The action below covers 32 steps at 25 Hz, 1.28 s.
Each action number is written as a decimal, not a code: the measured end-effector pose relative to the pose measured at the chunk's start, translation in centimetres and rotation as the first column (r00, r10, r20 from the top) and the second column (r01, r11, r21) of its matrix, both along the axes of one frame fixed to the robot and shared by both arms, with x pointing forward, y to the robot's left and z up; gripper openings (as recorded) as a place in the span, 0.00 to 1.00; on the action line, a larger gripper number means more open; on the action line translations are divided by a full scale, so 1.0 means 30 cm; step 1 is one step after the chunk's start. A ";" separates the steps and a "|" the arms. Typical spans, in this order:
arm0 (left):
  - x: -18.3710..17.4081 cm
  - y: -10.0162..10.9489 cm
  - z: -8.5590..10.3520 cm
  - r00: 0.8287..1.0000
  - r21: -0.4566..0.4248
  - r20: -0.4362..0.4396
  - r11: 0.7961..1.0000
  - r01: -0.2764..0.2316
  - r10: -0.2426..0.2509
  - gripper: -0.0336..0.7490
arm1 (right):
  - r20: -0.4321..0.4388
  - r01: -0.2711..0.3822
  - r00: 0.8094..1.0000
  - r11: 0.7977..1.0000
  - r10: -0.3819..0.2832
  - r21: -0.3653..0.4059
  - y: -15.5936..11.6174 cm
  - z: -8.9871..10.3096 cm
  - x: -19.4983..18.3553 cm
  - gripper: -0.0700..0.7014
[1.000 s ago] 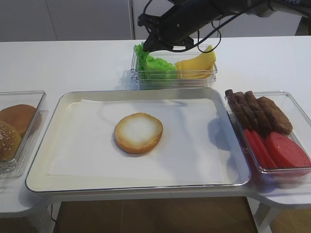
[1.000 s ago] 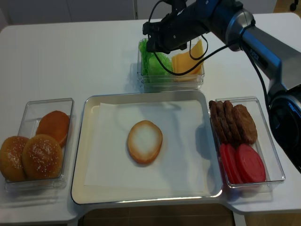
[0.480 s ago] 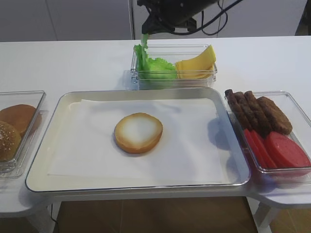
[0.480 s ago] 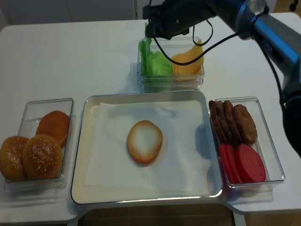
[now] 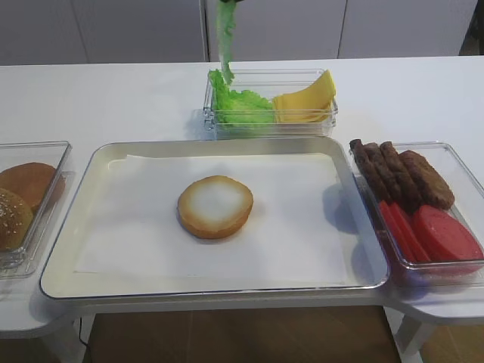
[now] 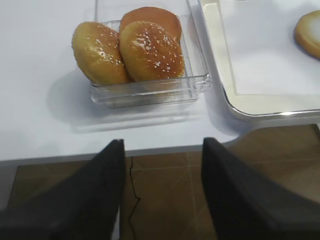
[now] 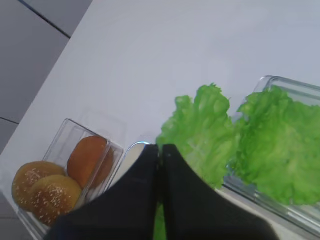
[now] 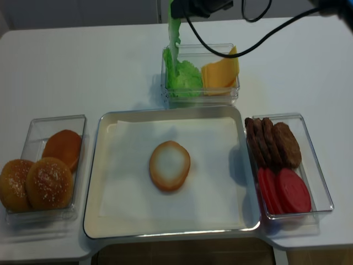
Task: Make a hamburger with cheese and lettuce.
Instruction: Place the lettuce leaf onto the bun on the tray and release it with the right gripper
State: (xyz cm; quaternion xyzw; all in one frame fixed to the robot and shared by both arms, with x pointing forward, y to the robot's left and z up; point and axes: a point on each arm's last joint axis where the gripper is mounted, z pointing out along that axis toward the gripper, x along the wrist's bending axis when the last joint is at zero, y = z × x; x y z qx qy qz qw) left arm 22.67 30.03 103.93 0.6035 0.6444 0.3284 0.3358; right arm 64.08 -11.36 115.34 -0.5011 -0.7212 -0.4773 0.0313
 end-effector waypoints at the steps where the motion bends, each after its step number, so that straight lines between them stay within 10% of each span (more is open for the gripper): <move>1: 0.000 0.000 0.000 1.000 0.000 0.000 1.000 0.000 0.000 0.51 | 0.001 -0.007 1.000 1.000 0.007 -0.002 0.002 0.014 -0.020 0.10; 10: 0.000 0.000 0.000 1.000 0.000 0.000 1.000 0.000 0.000 0.51 | -0.029 -0.036 0.999 0.997 0.034 -0.071 -0.009 0.034 -0.239 0.10; 23: 0.000 0.000 0.000 1.000 -0.001 0.000 1.000 0.001 -0.001 0.51 | -0.069 0.046 0.996 0.985 -0.058 -0.167 0.022 -0.235 -0.389 0.10; 32: 0.000 0.000 0.000 1.000 -0.001 0.000 1.000 0.001 -0.001 0.51 | 0.046 0.127 0.992 0.950 -0.119 -0.284 0.040 -0.282 -0.399 0.10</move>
